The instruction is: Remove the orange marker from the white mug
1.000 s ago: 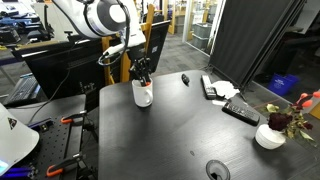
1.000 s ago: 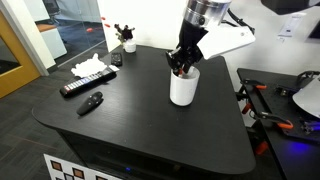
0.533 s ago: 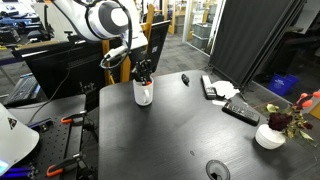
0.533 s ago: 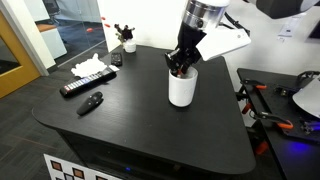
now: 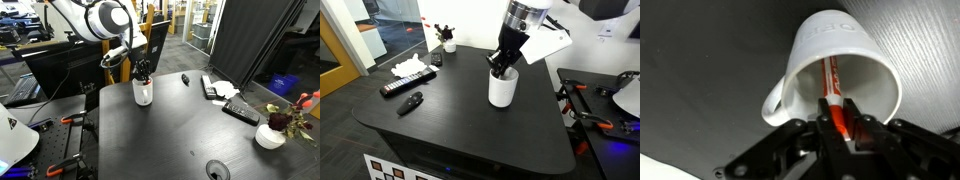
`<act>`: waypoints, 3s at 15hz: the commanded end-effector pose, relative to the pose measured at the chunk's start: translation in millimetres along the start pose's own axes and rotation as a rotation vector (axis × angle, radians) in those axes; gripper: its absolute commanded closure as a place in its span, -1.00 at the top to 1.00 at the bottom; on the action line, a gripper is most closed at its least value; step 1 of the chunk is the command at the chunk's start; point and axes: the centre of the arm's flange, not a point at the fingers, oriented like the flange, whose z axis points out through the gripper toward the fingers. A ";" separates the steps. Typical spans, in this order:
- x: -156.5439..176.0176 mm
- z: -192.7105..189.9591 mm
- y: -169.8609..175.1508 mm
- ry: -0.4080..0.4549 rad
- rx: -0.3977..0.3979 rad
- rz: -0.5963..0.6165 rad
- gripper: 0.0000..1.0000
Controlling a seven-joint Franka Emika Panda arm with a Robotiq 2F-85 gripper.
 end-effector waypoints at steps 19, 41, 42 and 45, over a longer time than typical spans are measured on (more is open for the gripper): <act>-21.9 -145.4 39.8 0.275 0.158 -0.054 -0.91; 100.5 -102.3 108.1 0.093 0.104 0.029 -0.62; 99.9 -101.1 107.6 0.091 0.102 0.028 -0.62; 99.4 -102.0 106.8 0.094 0.102 0.026 -0.62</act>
